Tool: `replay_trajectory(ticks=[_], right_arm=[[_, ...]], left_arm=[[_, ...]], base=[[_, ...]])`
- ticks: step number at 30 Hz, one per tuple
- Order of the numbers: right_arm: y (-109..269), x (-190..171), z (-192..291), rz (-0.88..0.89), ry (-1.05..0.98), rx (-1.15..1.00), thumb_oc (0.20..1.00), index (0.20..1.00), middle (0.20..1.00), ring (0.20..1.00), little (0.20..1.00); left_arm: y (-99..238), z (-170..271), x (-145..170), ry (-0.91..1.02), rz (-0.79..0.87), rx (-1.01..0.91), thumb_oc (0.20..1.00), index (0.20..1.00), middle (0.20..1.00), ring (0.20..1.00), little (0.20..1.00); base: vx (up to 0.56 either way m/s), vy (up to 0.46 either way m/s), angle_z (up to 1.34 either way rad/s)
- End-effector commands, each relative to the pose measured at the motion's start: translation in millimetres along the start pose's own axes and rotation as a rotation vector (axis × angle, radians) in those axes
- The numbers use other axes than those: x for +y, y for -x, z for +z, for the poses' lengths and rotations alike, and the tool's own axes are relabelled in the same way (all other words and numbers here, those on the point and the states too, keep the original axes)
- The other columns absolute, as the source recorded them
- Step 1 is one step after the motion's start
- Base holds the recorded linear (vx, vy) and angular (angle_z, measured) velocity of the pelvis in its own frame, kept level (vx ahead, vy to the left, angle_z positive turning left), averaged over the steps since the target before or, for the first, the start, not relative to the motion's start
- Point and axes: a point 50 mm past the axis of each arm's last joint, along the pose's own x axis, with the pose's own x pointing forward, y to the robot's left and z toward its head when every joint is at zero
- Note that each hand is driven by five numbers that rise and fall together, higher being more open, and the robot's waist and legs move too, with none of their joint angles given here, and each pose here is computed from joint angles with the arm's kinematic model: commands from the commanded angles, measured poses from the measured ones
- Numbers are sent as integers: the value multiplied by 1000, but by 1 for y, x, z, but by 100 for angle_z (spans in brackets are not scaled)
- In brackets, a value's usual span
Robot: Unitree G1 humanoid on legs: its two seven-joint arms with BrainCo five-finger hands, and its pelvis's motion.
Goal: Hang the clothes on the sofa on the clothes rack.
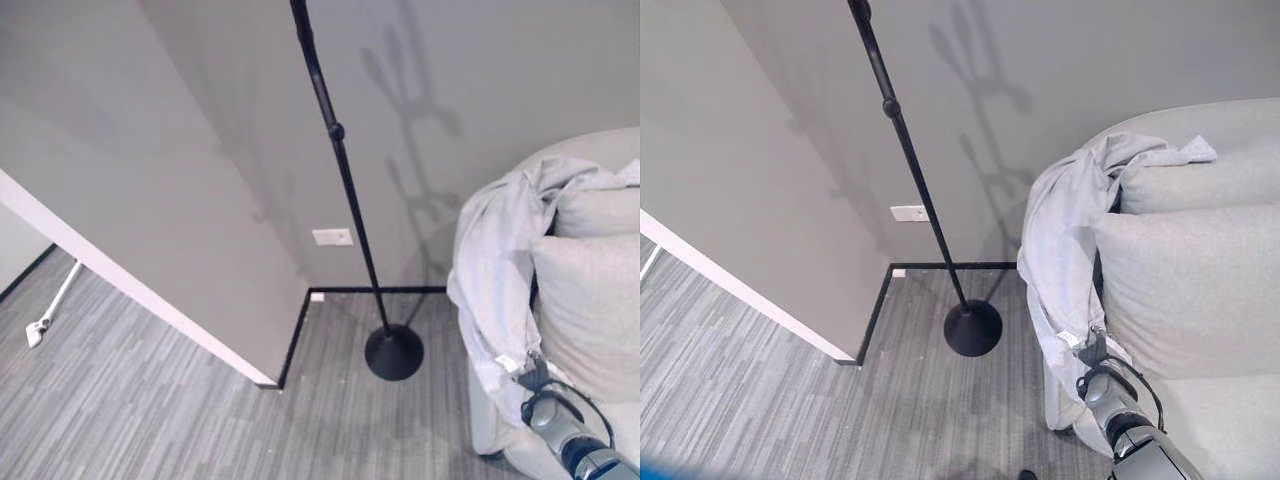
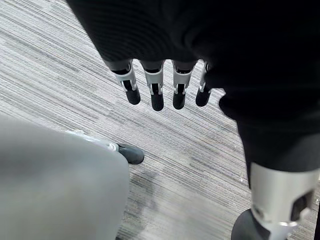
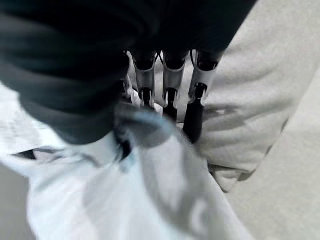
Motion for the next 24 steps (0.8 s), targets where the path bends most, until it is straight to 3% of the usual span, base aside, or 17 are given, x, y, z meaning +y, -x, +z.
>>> replay_trajectory(ticks=[1,10,20,24], right_arm=[[7,16,18,38,2,-100,200,200,200,200,200],[11,-22,-8,-102,-102,-77,200,200,200,200,200],[8,-131,30,-367,-331,-319,200,200,200,200,200],[6,-183,70,-437,-384,-468,200,200,200,200,200]], left_arm=[[-2,10,22,-34,77,-23,1000,1000,1000,1000,1000],[-3,11,19,-70,70,-18,1000,1000,1000,1000,1000],[-5,23,19,-49,78,-52,1000,1000,1000,1000,1000],[-7,52,13,-16,64,-156,1000,1000,1000,1000,1000]], base=[[0,0,0],[15,49,-10],[-28,60,-20],[-26,25,-14]])
